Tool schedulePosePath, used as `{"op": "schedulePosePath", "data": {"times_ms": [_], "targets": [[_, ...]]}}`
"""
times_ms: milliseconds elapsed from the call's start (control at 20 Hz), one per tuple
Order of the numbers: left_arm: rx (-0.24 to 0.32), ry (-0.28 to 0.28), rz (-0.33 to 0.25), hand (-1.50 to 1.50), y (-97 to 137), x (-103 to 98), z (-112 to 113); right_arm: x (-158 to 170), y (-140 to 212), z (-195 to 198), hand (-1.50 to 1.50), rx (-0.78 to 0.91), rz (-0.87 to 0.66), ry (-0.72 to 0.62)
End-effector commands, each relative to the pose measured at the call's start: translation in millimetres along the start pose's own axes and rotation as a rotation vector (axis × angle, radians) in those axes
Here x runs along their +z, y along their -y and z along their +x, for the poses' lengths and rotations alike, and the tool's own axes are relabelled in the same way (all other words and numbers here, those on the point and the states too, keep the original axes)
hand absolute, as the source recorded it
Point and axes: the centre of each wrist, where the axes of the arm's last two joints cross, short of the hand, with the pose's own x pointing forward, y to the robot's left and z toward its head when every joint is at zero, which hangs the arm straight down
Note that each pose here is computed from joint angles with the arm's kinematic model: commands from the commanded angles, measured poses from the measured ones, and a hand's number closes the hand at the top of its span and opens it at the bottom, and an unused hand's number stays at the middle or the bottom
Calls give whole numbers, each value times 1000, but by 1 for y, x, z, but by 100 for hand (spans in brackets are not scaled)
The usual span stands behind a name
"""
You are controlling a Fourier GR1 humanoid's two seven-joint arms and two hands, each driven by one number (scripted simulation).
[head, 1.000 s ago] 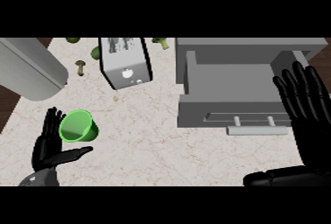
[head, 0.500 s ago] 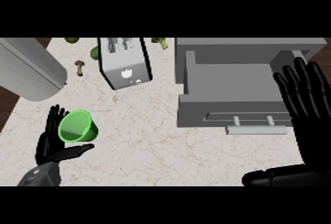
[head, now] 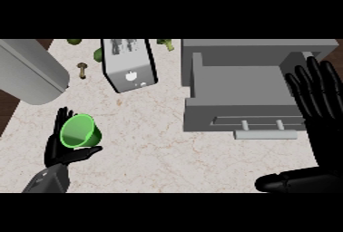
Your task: Pick up the cup, place it into the drawer and close the drawer
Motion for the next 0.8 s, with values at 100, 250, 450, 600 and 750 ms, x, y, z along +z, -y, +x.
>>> {"op": "schedulePosePath", "data": {"times_ms": [100,250,450,600,750], "targets": [[136,9,-103,-150,-5,1,1,-2,1,1,-150,16,8,-2],[171,13,-103,-150,-2,-2,1,-12,-5,9,-150,9,-13,1],[217,34,-142,150,18,3,-10,4,3,-6,-150,-4,-14,7],[204,115,-139,150,-3,-7,5,4,9,4,-150,2,4,-4],[142,143,-140,150,16,-19,7,-4,0,3,-150,9,-6,7]]}}
